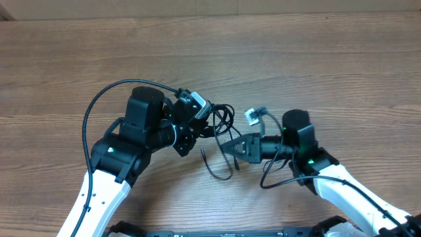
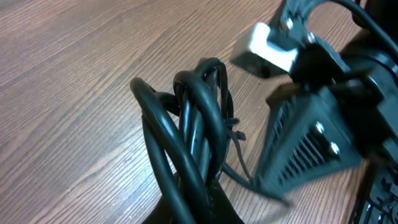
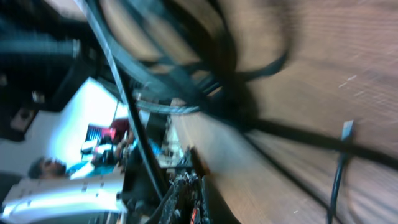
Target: Untangle cables
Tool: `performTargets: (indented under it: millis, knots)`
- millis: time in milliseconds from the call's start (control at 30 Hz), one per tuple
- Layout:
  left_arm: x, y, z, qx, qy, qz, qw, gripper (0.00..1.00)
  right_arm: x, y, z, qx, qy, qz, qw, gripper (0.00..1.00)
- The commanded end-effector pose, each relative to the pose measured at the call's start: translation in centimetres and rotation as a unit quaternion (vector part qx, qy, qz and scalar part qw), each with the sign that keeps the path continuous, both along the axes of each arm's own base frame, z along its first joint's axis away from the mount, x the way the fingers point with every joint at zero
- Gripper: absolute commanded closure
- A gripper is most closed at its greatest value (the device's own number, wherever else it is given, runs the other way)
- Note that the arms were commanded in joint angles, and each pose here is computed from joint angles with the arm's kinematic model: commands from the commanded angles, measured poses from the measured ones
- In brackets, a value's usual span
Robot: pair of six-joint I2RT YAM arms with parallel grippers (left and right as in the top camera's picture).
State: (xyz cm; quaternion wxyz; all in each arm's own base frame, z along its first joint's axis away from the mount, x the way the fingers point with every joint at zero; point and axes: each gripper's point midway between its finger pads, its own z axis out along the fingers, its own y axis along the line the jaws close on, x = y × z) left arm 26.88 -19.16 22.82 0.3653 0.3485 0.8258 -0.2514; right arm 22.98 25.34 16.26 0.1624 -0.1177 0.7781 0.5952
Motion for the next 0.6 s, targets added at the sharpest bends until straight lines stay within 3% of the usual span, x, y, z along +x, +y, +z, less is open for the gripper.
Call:
performTargets:
  millis: [0,300,567]
  knots:
    - [0.1,-0.7,1.9,-0.021,-0.015,-0.010,1.000,0.96,1.4,-1.5,1.6,0.011,-0.024,-0.028,0.999,0.91]
    - [-1.7,-2.3,2.8,-0.051,-0.030,-0.093,0.994,0.96,3.0,-5.8,5.9,0.028,-0.088,-0.105,0.990,0.76]
    - [-2.5,-2.5,2.5,-0.058,-0.010,-0.105,0.993,0.96,1.8,-5.8,7.1,0.024,-0.186,-0.063,0.980,0.48]
